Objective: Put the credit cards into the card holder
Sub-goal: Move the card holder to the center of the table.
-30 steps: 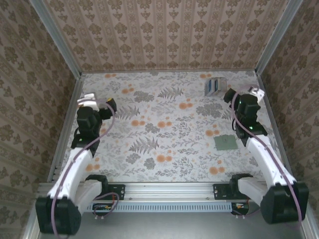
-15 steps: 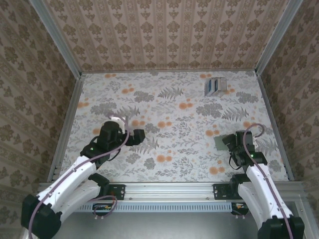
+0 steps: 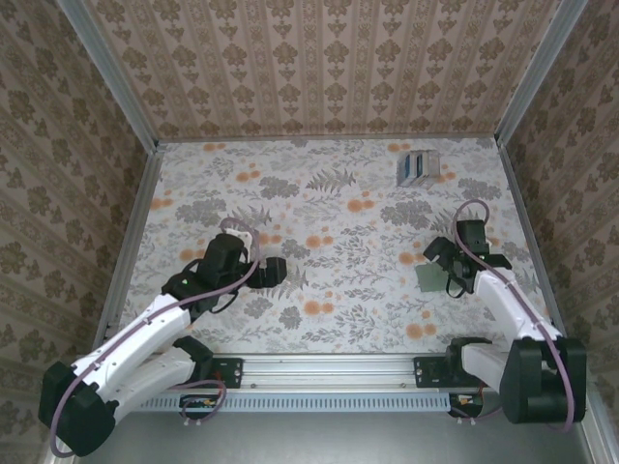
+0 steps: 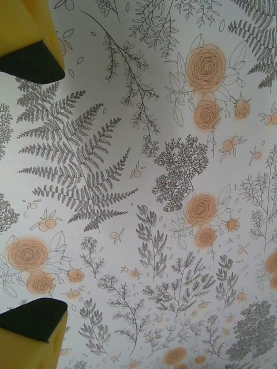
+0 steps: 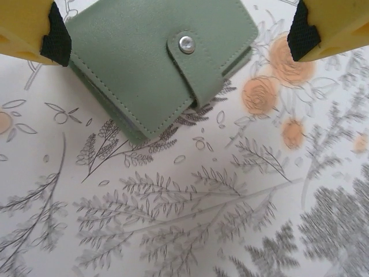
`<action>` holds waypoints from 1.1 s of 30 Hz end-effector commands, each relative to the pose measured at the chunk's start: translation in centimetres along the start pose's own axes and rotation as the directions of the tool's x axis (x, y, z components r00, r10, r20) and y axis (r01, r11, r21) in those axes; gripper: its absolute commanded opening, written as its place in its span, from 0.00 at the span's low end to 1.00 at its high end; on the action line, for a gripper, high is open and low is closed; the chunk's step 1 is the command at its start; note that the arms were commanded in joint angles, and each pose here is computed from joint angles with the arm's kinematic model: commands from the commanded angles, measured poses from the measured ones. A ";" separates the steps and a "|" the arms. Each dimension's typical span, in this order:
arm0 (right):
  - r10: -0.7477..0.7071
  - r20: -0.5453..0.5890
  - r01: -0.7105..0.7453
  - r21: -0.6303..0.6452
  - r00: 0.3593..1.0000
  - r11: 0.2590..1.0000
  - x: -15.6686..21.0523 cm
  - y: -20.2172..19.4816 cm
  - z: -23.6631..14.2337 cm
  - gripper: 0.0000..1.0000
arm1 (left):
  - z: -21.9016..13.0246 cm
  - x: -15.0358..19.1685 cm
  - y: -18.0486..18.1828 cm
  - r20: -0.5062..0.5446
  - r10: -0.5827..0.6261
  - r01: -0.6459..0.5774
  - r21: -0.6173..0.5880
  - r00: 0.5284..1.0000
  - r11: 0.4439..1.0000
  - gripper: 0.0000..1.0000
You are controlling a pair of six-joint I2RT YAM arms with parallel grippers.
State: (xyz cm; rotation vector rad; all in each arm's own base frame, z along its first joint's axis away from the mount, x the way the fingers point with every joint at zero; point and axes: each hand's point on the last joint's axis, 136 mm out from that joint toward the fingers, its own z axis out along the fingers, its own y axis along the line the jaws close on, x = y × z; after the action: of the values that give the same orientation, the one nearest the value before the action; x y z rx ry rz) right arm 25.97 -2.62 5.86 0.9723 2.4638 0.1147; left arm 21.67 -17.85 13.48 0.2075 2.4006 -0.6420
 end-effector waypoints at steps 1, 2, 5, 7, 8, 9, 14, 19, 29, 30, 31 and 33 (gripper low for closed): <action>-0.108 -0.082 0.100 -0.100 0.991 0.990 1.3 1.8 1.2 1.00 | -0.5 -0.1 -0.6 -0.024 -0.015 0.015 0.008 1.000 1.000 1.00; -0.122 -0.116 0.105 -0.143 0.986 0.984 2.0 2.5 1.4 0.99 | -0.7 -0.1 -0.6 -0.033 -0.019 0.020 0.004 0.999 1.000 1.00; -0.185 -0.191 0.132 -0.261 0.964 0.956 3.7 4.5 1.3 0.95 | -0.9 0.2 -0.7 -0.045 -0.027 0.027 0.009 0.999 1.000 1.00; -0.232 -0.249 0.131 -0.362 0.940 0.923 5.5 6.3 0.6 0.93 | -0.9 0.2 -0.9 -0.050 -0.025 0.027 0.024 0.998 0.999 1.00; -0.251 -0.269 0.125 -0.410 0.930 0.903 6.4 7.3 0.1 0.92 | -0.9 0.3 -0.9 -0.054 -0.028 0.029 0.024 0.998 0.999 1.00; -0.277 -0.289 0.116 -0.470 0.916 0.875 7.5 8.6 -0.6 0.91 | -0.9 0.3 -0.9 -0.058 -0.032 0.033 0.024 0.998 0.999 1.00; -0.373 -0.312 0.091 -0.648 0.874 0.756 12.5 14.6 -3.8 0.91 | -0.5 0.4 -1.1 -0.072 -0.036 0.038 0.033 0.997 0.999 1.00; -0.400 -0.295 0.096 -0.690 0.868 0.717 12.1 17.0 -6.1 0.91 | 0.6 0.8 -1.4 -0.111 -0.051 0.056 0.042 0.992 0.998 1.00; -0.312 -0.211 0.255 -0.259 0.926 0.931 6.4 6.7 -1.3 0.94 | 1.7 1.5 -2.4 -0.173 -0.076 0.092 0.087 0.982 0.992 1.00; -0.311 -0.225 0.252 -0.257 0.923 0.933 6.7 6.5 -1.0 0.94 | 1.8 1.6 -2.4 -0.176 -0.079 0.096 0.086 0.981 0.992 1.00; -0.315 -0.240 0.252 -0.258 0.918 0.933 7.0 6.4 -0.7 0.94 | 1.9 1.6 -2.4 -0.177 -0.079 0.096 0.088 0.981 0.991 1.00; -0.320 -0.272 0.235 -0.303 0.908 0.923 8.0 6.9 -0.2 0.92 | 2.0 1.6 -2.6 -0.180 -0.080 0.098 0.094 0.980 0.991 1.00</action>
State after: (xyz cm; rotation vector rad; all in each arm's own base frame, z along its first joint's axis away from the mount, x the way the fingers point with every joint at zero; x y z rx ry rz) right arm 26.47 7.46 6.09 0.5346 2.6866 0.5086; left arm 20.41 -20.10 10.96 0.2077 2.5875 -0.7616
